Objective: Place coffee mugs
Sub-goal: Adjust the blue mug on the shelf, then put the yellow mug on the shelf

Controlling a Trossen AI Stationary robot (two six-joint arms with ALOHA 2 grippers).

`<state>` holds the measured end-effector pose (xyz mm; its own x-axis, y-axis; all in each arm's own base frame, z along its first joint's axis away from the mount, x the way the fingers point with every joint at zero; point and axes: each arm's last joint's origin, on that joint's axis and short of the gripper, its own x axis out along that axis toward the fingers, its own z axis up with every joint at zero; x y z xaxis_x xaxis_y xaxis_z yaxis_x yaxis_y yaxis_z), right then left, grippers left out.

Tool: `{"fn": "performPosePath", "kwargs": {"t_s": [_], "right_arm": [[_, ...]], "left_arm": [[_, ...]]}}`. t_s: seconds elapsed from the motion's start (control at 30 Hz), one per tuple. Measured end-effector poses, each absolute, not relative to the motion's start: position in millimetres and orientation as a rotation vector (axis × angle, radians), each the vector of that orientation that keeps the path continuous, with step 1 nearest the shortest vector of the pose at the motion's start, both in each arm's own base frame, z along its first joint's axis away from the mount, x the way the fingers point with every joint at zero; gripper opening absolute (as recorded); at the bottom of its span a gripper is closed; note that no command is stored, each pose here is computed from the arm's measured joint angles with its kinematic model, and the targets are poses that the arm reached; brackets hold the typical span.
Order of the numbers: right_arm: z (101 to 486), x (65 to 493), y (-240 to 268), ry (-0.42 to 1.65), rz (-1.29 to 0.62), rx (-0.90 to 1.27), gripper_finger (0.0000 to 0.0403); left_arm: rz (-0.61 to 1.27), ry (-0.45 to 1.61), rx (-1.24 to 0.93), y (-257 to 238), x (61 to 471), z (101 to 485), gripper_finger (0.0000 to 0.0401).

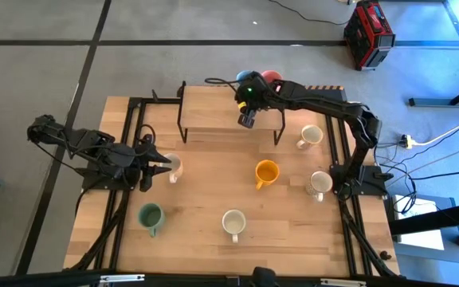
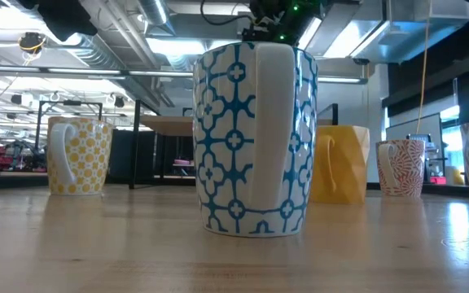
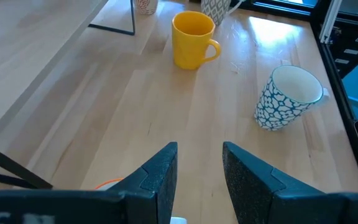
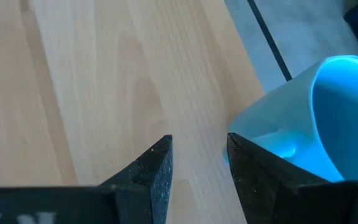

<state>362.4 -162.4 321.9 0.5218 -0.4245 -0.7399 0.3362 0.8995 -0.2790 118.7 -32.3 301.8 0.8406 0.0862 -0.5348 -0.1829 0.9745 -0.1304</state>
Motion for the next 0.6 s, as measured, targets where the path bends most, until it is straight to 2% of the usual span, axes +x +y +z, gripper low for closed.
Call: {"fn": "performPosePath", "kwargs": {"t_s": [0.3,0.47,0.6], "right_arm": [[331.5,365.8,-146.2,0.899,-0.387,-0.098,0.0144],[363.6,363.9,-105.7,0.871,-0.313,-0.040,0.0144],[382.3,353.6,-67.9,0.835,-0.314,0.115,0.0144]], "left_arm": [[0.142,0.555,-0.179,-32.4,118.7,301.8,0.0123],[0.143,0.555,-0.180,-32.3,118.6,301.8,0.0123],[0.144,0.554,-0.179,-32.3,118.6,301.9,0.0123]]}}
